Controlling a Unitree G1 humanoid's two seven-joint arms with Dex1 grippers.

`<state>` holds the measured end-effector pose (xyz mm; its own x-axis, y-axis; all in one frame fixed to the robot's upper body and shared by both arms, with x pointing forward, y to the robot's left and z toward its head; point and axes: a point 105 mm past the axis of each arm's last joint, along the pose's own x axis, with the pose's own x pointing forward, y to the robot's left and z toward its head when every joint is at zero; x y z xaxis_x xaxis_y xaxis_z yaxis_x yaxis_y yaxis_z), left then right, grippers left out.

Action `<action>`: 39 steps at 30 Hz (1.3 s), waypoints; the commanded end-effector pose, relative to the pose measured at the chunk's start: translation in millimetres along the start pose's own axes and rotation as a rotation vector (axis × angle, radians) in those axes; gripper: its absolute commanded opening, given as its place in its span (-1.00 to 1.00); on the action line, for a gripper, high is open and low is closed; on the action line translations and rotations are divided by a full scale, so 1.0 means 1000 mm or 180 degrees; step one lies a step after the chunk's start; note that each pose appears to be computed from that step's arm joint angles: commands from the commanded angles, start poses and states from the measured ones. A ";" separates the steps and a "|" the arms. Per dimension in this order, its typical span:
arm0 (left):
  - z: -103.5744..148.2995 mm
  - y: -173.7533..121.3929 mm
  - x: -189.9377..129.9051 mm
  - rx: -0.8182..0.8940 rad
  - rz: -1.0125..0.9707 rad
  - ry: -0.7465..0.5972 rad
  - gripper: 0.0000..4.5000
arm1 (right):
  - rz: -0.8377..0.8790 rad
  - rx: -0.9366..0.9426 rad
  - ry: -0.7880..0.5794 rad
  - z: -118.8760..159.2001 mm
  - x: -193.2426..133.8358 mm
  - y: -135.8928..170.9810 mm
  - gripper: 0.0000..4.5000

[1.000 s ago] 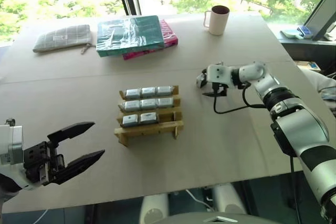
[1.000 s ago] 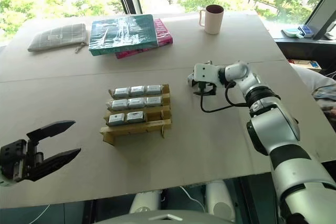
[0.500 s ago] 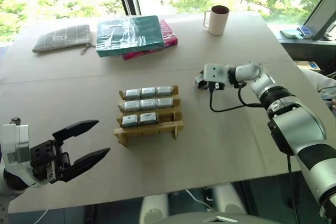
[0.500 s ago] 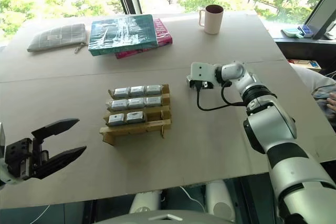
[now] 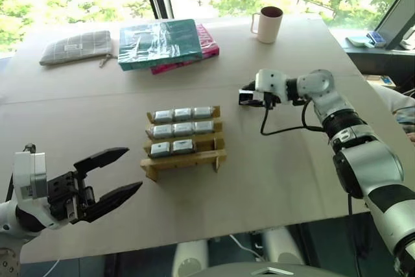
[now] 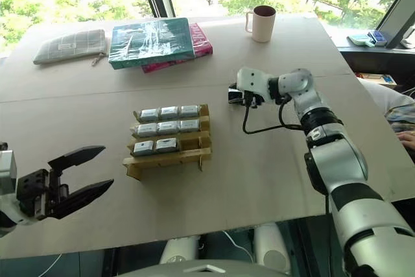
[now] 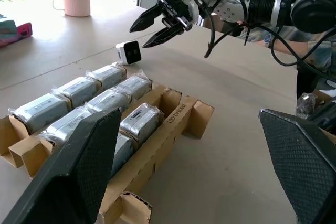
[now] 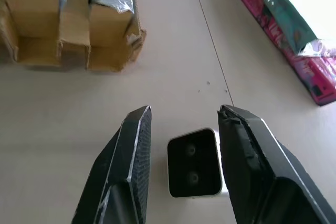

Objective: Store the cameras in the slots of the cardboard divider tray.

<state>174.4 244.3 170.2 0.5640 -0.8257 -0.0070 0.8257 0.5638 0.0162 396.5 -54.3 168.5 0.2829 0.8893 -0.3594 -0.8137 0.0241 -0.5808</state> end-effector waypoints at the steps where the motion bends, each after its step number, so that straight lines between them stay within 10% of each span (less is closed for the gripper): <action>1: 0.003 0.005 0.004 0.0075 -0.0062 0.0009 0.95 | -0.0174 0.0063 0.0075 -0.001 -0.005 -0.008 -0.13; 9: 0.002 0.006 0.007 0.0063 -0.0092 0.0010 0.95 | -0.0782 0.0552 0.0138 -0.010 -0.008 -0.033 0.99; 34: 0.000 -0.011 -0.001 -0.0020 0.0089 0.0038 0.95 | -0.1376 0.1641 0.0392 -0.041 0.034 -0.027 0.99; 39: 0.009 -0.011 0.005 0.0027 0.0111 0.0034 0.95 | -0.1375 0.1638 0.0406 -0.042 0.034 -0.026 0.23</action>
<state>168.5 238.1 166.3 0.6006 -0.7992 -0.0247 0.7990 0.6010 -0.0184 447.7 -45.6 133.3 0.6680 0.6841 -0.2927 -0.7441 0.6104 -0.2715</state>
